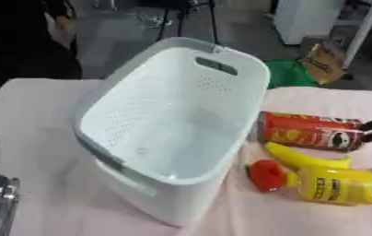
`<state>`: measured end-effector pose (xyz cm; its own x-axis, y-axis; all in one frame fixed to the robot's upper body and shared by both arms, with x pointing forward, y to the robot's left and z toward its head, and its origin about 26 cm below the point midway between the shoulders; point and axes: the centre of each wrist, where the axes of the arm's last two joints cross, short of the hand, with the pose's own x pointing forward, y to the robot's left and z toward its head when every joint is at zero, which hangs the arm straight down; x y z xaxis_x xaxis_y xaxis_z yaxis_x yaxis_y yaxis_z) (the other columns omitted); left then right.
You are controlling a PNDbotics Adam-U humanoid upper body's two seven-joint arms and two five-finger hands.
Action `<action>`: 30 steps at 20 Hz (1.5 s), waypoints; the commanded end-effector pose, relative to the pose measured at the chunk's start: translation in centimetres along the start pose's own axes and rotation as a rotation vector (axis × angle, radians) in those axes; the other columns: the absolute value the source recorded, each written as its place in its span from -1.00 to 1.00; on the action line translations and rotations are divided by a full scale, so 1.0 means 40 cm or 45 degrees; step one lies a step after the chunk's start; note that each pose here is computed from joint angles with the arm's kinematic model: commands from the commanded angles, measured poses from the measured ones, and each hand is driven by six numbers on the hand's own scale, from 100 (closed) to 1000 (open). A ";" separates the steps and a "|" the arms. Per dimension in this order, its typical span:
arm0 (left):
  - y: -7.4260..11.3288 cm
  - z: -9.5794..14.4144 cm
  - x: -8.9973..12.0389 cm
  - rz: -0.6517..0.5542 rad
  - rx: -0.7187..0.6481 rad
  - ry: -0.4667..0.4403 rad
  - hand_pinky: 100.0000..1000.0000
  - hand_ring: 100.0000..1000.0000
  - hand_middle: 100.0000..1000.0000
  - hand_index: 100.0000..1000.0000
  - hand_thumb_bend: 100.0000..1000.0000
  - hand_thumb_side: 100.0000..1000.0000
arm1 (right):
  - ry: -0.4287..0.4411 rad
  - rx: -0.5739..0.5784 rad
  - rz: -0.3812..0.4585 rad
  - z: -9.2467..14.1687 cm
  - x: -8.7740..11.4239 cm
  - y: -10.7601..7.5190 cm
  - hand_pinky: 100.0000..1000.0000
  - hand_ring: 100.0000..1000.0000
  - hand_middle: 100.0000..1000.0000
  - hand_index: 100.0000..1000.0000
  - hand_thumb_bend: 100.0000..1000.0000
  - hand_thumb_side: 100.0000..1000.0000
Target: Pick up objects on the table and place them in the box.
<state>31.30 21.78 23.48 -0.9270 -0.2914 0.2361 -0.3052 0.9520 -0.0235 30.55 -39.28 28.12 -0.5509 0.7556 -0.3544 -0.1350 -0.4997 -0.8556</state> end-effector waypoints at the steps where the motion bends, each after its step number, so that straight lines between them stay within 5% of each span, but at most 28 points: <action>1: -0.008 -0.016 0.011 0.027 0.002 -0.032 0.78 0.88 1.00 1.00 -0.70 1.00 | 0.099 -0.050 -0.020 0.006 -0.021 -0.010 1.00 1.00 1.00 1.00 -0.70 0.42; 7: -0.013 -0.016 0.013 0.043 0.000 -0.031 0.78 0.88 1.00 1.00 -0.70 1.00 | 0.204 -0.055 -0.062 -0.029 -0.024 0.001 1.00 1.00 1.00 1.00 -0.70 0.42; 30: -0.017 -0.011 0.014 0.055 0.011 -0.025 0.79 0.88 1.00 1.00 -0.69 1.00 | 0.149 0.122 -0.124 -0.095 -0.020 0.030 1.00 1.00 1.00 1.00 -0.66 0.42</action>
<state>31.31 21.12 23.53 -0.9359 -0.2593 0.2384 -0.2745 0.9610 -0.0323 34.14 -38.46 24.85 -0.4451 0.8431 -0.3017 -0.2746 -0.4493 -0.8501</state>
